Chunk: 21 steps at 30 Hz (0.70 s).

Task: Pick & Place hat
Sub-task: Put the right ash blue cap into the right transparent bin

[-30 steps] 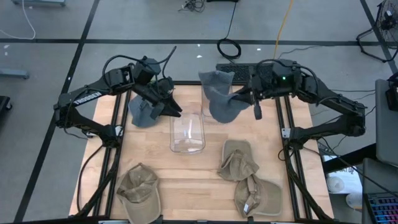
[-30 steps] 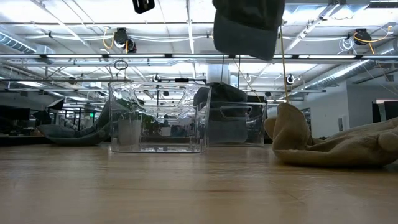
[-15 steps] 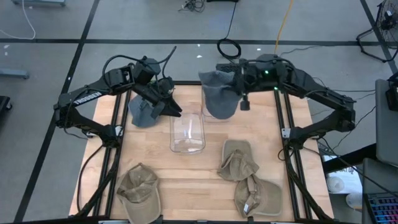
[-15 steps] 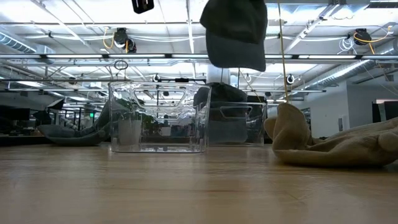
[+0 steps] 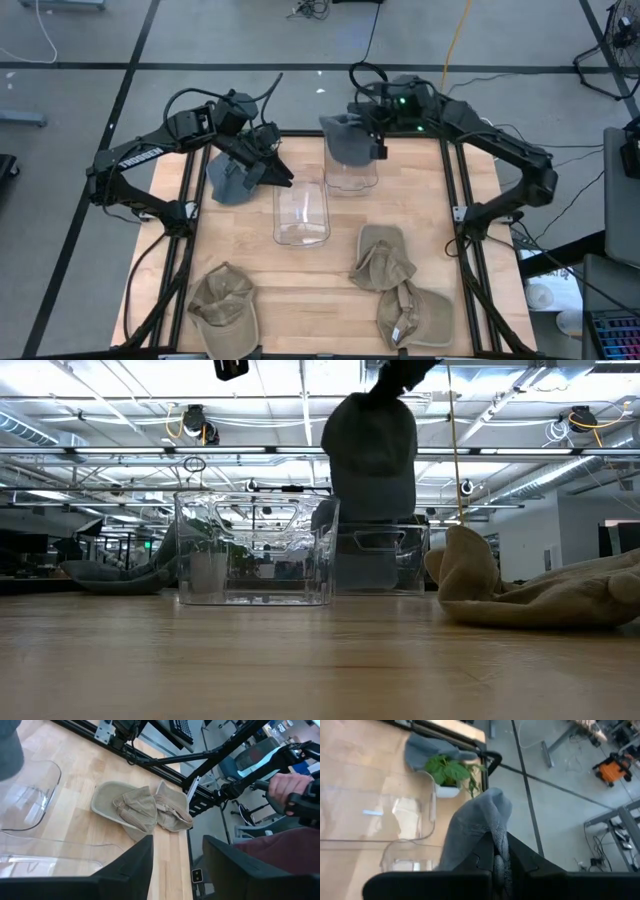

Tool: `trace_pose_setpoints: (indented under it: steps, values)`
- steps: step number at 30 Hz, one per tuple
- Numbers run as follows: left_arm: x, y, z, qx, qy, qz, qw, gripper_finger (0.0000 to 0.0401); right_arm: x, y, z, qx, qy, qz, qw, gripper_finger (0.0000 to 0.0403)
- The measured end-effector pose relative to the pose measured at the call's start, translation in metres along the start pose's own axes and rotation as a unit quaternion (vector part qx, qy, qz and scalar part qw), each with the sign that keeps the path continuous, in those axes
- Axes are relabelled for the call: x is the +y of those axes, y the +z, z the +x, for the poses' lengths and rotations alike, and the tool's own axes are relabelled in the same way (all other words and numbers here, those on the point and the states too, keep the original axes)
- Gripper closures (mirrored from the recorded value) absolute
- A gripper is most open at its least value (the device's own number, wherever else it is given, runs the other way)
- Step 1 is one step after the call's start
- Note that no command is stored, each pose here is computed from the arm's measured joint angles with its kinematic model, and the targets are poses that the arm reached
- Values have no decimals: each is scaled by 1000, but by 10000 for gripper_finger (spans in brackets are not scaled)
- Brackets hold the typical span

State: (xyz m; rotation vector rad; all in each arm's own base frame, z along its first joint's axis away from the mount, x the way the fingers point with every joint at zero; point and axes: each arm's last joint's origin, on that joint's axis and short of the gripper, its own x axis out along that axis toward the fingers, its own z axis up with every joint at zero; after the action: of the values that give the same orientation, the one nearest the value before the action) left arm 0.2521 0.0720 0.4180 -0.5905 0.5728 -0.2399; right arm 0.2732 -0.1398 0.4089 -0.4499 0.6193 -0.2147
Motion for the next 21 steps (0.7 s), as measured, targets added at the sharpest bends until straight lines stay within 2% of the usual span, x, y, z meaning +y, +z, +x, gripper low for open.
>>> trace_pose_setpoints:
  steps: [10, 16, 21]
  values:
    - [0, 0, 0, 0, 0, 4, 1000, 217, -6, -9, 35, 15, 5, 10, 1000, 395]
    - [0, 0, 0, 0, 0, 5, 1000, 217, -8, -30, 54, 39, 17, 25, 999, 395]
    - [0, 0, 0, 0, 0, 7, 1000, 217, -3, -44, 67, 17, 23, 32, 999, 395]
